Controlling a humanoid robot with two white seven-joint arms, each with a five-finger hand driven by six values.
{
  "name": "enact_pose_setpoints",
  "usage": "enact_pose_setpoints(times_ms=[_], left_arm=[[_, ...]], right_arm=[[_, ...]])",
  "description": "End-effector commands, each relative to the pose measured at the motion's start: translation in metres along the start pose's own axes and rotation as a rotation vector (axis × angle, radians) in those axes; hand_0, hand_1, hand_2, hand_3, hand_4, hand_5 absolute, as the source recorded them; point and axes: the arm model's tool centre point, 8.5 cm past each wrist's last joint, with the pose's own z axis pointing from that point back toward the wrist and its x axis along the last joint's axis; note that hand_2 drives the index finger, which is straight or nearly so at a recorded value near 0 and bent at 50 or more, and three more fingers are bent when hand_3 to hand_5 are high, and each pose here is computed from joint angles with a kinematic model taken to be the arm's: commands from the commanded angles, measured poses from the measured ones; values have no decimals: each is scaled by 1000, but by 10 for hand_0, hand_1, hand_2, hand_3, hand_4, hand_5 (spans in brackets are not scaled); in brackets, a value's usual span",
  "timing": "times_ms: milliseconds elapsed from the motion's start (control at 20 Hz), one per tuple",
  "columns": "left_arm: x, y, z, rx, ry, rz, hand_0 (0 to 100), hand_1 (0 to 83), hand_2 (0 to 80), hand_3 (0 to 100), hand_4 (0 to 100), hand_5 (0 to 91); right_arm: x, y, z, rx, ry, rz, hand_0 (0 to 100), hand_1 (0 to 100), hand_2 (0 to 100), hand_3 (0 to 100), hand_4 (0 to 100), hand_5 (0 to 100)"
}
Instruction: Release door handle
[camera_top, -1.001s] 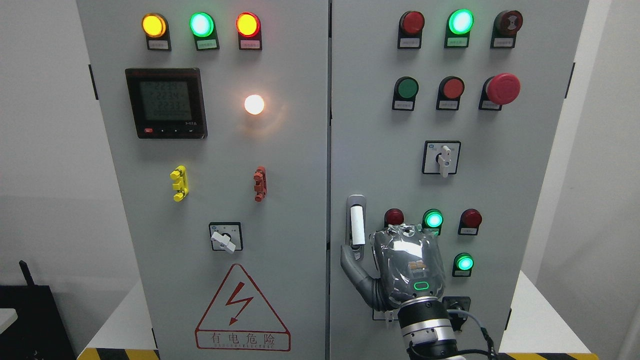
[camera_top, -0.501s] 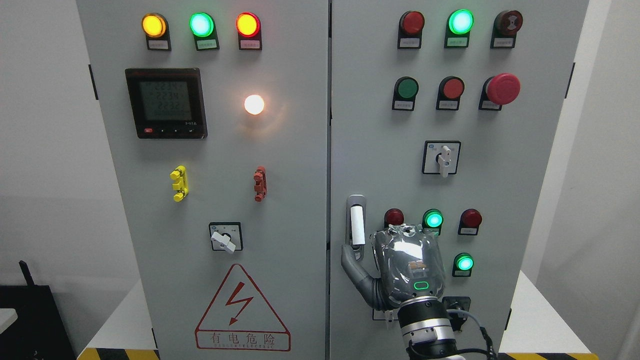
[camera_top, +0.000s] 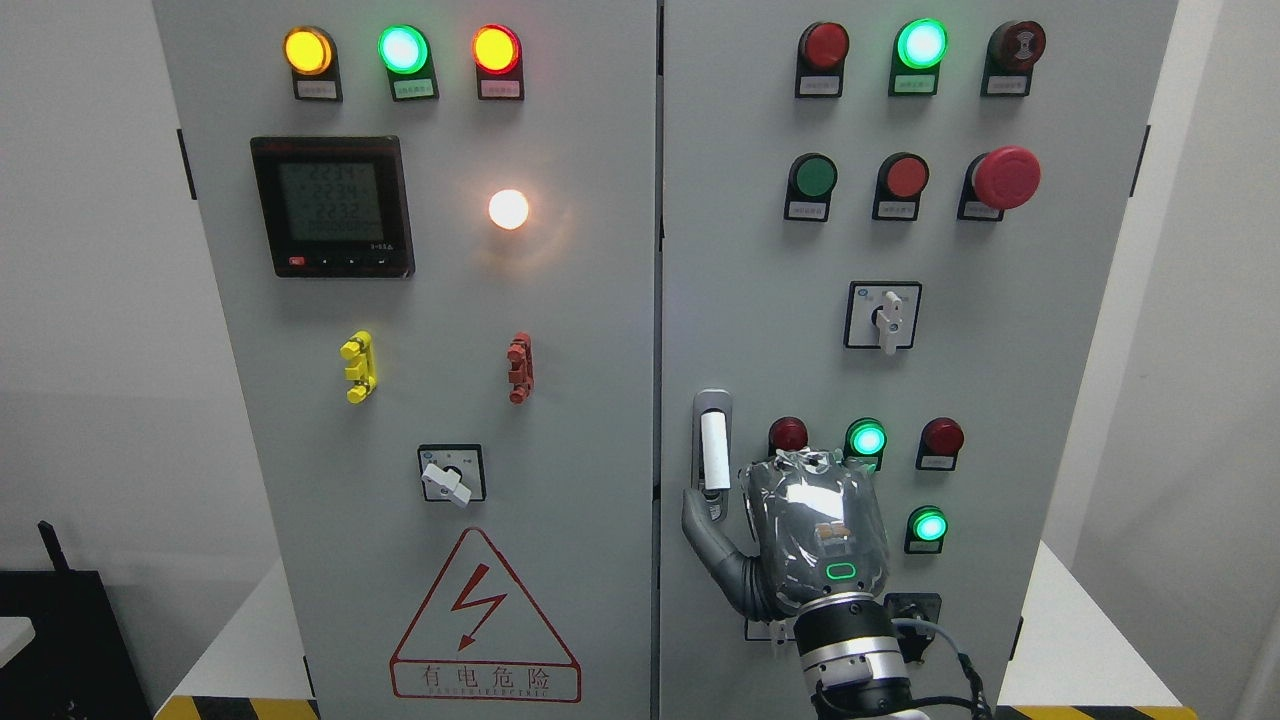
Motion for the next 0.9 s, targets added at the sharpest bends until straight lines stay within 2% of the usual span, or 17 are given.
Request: enact_pose_setpoints(times_ms=[0, 851], left_arm=[[10, -2, -1, -5, -30, 0, 120, 389, 0, 0, 0, 0], [10, -2, -1, -5, -30, 1, 120, 389, 0, 0, 0, 0]], right_arm=[[0, 0, -1, -1, 1, -1, 479, 0, 993, 1000, 925, 912], [0, -1, -1, -2, 2, -1, 519, 0, 986, 1000, 929, 916]])
